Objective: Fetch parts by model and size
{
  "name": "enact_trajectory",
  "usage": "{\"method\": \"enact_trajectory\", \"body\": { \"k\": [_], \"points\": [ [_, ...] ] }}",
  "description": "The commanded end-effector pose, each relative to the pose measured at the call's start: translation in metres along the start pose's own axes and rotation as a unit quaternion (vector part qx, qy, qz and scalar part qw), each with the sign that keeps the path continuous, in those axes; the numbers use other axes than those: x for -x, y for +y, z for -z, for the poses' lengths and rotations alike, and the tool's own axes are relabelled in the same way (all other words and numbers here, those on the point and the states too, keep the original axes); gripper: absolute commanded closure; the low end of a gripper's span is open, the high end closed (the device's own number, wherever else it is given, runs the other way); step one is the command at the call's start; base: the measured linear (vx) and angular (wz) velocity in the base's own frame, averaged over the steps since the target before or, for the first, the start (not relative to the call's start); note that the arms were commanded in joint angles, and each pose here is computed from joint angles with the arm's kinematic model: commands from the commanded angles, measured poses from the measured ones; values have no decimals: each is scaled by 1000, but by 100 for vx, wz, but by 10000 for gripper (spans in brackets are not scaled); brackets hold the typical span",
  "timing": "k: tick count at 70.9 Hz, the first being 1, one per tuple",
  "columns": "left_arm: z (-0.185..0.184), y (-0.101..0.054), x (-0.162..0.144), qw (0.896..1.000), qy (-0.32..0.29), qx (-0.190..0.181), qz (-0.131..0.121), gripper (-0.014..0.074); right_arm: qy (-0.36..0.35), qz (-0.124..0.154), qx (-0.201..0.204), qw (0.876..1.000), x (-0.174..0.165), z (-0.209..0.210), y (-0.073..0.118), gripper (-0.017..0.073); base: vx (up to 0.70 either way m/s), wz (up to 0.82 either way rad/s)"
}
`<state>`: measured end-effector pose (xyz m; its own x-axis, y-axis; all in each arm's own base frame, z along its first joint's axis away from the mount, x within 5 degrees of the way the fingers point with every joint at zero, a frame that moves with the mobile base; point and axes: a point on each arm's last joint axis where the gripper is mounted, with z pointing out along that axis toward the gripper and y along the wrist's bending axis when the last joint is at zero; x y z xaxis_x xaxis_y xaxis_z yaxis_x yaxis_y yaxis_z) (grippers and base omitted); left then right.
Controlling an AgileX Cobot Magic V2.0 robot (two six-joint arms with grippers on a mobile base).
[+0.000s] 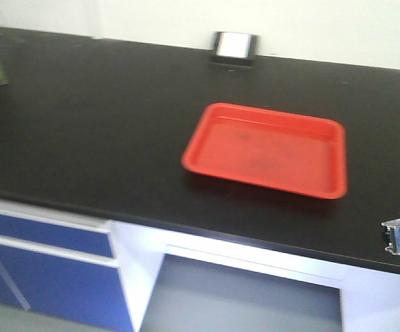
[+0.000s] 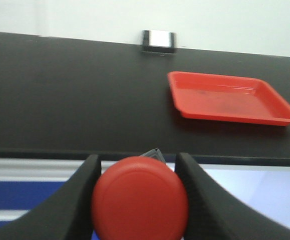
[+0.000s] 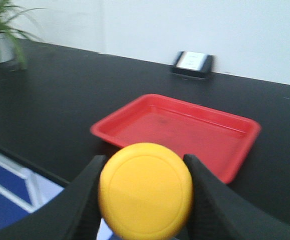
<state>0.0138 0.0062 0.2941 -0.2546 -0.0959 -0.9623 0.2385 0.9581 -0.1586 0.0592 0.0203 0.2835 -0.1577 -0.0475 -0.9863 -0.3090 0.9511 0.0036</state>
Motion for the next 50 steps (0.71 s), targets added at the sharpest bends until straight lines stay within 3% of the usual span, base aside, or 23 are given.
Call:
{"method": "enact_trajectory", "body": {
  "k": [1, 25, 50],
  "points": [
    [2, -3, 13, 999, -40, -14, 1, 600, -50, 1, -5, 999, 16, 2, -1, 569, 14, -79],
    [2, -3, 13, 999, -40, -14, 1, 600, -50, 1, -5, 999, 16, 2, -1, 569, 13, -60],
    [2, -3, 13, 999, -40, -14, 1, 600, -50, 1, -5, 999, 16, 2, -1, 569, 13, -14]
  ]
}}
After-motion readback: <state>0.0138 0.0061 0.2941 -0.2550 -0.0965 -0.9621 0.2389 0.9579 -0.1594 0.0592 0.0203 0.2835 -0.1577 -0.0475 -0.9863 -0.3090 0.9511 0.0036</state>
